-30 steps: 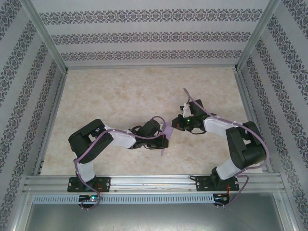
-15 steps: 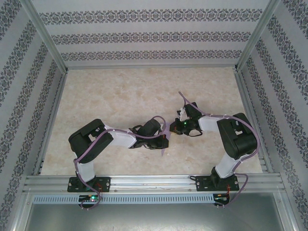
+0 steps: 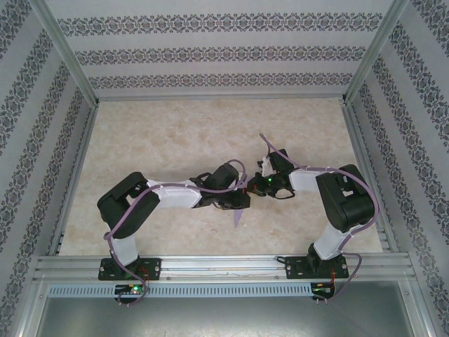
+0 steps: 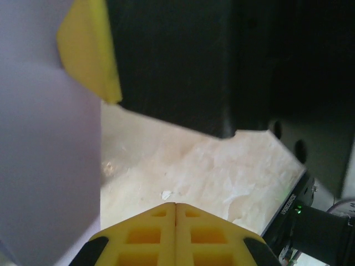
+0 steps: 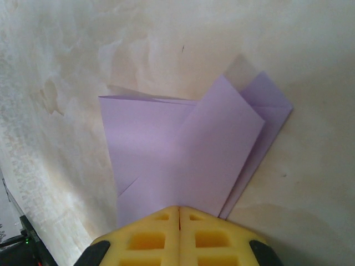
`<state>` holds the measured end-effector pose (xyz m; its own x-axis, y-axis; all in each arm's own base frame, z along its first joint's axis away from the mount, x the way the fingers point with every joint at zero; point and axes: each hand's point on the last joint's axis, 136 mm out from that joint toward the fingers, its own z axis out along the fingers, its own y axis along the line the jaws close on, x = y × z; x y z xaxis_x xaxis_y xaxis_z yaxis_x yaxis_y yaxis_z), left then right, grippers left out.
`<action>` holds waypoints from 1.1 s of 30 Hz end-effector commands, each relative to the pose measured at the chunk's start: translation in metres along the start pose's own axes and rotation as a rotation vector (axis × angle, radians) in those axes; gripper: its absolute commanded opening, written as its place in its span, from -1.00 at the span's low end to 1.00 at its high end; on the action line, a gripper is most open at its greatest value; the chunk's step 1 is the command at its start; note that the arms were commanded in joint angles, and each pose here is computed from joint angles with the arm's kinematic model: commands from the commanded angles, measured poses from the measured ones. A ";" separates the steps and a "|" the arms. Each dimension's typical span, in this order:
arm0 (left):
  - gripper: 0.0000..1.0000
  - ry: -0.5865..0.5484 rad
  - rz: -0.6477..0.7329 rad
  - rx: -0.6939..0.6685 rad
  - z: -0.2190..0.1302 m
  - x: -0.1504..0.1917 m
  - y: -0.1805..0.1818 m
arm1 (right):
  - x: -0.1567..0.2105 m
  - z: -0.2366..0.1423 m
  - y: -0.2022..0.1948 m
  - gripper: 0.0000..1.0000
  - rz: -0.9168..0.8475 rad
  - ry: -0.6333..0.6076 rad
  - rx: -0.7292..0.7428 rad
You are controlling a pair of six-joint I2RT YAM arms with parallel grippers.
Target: Fold a paper plane with a square sheet of paper (fold left side to right side)
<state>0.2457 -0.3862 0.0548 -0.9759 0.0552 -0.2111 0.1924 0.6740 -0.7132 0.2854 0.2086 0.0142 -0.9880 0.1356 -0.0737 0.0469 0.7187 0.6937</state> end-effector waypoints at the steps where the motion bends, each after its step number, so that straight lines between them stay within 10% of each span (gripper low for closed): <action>1: -0.91 0.025 -0.002 -0.043 0.006 -0.003 0.016 | 0.013 0.006 -0.031 -1.00 0.038 0.026 0.112; 21: -0.83 0.035 -0.045 -0.013 0.004 0.021 0.035 | 0.002 0.007 -0.023 -1.00 0.017 0.007 0.096; 33: -0.54 -0.166 0.111 -0.049 -0.064 -0.020 0.008 | -0.033 -0.031 0.033 -0.47 -0.094 -0.085 0.046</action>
<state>0.2469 -0.3586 0.0828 -0.9489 0.0275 -0.3143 0.2553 0.6519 -0.7140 0.3047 0.2100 0.0331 -0.9843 0.1335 -0.1153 0.0213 0.7389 0.6735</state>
